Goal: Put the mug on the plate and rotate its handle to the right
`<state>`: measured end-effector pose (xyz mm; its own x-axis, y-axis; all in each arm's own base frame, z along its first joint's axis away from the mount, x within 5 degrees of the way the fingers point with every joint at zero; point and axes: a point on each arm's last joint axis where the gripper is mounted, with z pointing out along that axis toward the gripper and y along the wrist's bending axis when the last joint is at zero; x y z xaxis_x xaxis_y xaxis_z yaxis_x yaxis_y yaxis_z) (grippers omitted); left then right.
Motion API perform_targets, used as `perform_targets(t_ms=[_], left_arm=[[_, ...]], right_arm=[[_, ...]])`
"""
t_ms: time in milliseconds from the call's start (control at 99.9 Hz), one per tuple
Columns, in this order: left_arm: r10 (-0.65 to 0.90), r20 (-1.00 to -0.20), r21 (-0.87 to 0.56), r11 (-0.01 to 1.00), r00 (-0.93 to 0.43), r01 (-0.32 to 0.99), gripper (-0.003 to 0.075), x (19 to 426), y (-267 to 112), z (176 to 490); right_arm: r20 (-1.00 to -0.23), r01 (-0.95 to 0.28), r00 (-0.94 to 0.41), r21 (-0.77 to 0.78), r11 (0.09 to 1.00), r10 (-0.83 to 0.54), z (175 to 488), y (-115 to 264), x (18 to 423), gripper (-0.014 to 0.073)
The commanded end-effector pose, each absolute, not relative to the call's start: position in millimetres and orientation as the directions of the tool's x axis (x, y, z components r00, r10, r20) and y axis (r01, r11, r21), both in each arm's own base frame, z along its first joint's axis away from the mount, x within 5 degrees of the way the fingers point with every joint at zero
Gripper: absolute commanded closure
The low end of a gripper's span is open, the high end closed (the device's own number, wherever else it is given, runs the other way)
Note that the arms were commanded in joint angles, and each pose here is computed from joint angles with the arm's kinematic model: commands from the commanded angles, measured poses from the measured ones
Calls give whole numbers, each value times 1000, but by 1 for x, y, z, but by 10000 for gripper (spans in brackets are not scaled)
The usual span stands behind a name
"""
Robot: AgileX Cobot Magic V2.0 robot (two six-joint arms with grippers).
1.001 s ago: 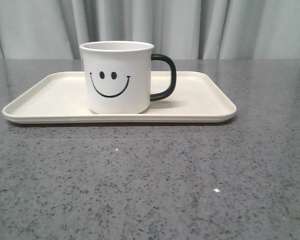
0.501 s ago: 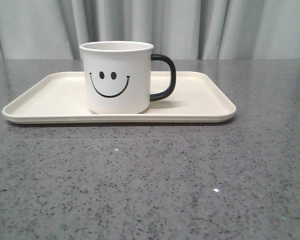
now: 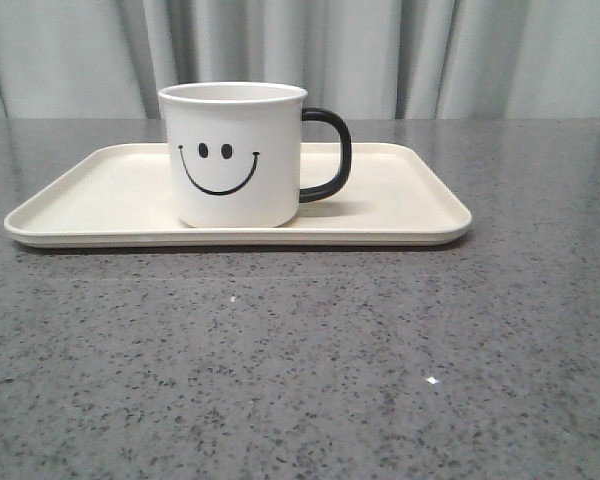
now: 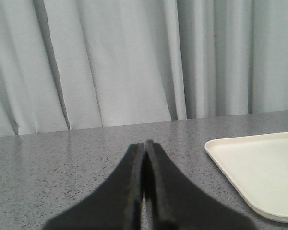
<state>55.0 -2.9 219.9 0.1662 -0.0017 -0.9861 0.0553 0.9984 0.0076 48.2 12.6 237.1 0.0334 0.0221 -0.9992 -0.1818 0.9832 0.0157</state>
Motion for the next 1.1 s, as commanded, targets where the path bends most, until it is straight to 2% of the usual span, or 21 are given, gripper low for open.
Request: perform_targets(t_ms=[0,170,451,701,1091], left_arm=[[-9,-967,5,998,254,55,740,51,-2,225],[-9,-967,5,998,254,55,740,51,-2,225],[-9,-967,5,998,254,55,740,51,-2,225],[-9,-967,5,998,254,55,740,51,-2,225],[-9,-967,5,998,254,55,740,51,-2,225]], right_arm=[[-986,-134,148,56,989,76,240,7,47,715],[-990,-120,100,85,989,98,220,7,52,715],[-991,-121,93,81,989,93,219,7,52,715],[-992,-112,55,106,988,113,204,6,55,715],[-997,-98,49,51,994,56,202,5,55,715]])
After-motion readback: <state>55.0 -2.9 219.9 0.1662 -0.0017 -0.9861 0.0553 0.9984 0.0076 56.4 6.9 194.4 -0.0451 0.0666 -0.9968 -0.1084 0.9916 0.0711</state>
